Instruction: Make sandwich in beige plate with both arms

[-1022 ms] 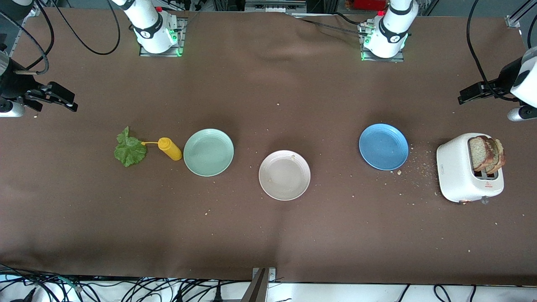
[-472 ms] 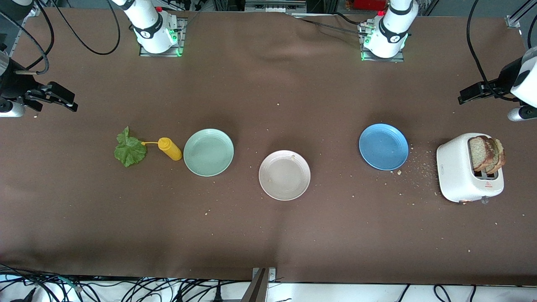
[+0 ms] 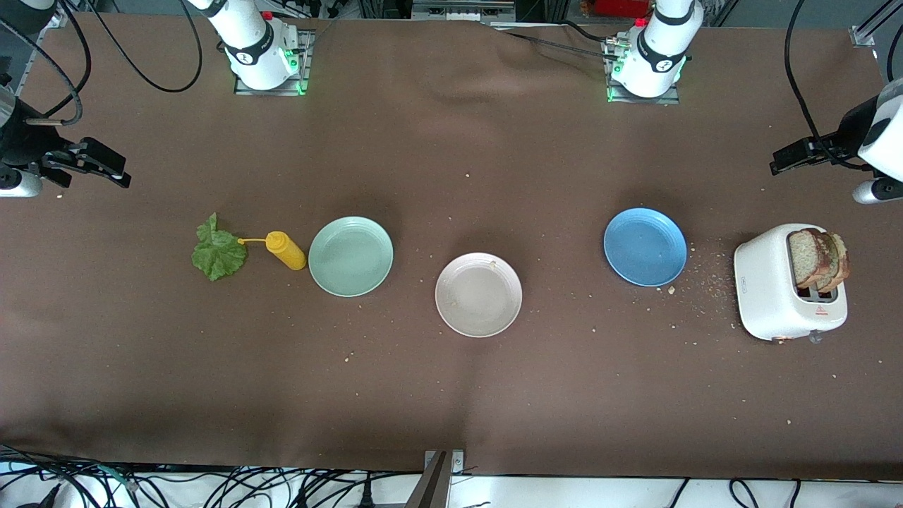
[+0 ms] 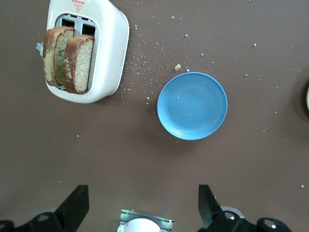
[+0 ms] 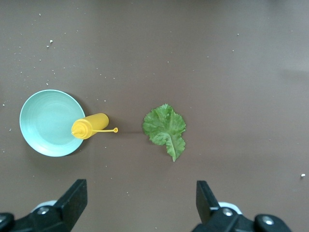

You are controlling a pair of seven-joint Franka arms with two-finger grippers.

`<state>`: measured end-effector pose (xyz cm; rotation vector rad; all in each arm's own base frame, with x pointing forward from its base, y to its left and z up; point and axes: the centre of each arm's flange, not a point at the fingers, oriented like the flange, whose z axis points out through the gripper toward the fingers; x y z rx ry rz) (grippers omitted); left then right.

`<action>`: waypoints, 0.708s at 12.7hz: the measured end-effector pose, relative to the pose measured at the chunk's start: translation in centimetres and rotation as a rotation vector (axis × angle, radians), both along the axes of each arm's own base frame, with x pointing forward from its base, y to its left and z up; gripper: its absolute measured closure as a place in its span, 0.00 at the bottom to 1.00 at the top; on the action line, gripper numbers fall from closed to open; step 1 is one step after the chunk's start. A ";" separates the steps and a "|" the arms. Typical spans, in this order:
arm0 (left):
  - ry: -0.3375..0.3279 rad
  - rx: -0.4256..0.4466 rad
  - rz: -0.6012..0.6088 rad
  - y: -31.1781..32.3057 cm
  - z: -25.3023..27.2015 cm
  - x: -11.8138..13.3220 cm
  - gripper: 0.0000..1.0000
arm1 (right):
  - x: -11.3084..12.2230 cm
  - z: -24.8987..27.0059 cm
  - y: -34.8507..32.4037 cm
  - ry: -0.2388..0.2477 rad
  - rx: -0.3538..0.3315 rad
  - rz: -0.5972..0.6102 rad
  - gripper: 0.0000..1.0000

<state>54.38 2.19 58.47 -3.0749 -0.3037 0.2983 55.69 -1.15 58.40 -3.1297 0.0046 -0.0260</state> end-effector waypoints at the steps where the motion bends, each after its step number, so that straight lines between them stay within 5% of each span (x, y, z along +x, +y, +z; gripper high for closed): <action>1: 0.001 0.000 0.000 0.0 0.0 0.0 0.00 | 0.0 0.0 0.0 0.000 0.000 0.000 0.00; 9: 0.019 -0.001 -0.006 -0.3 -0.5 0.1 0.00 | 0.0 0.0 0.0 0.000 0.000 0.000 0.00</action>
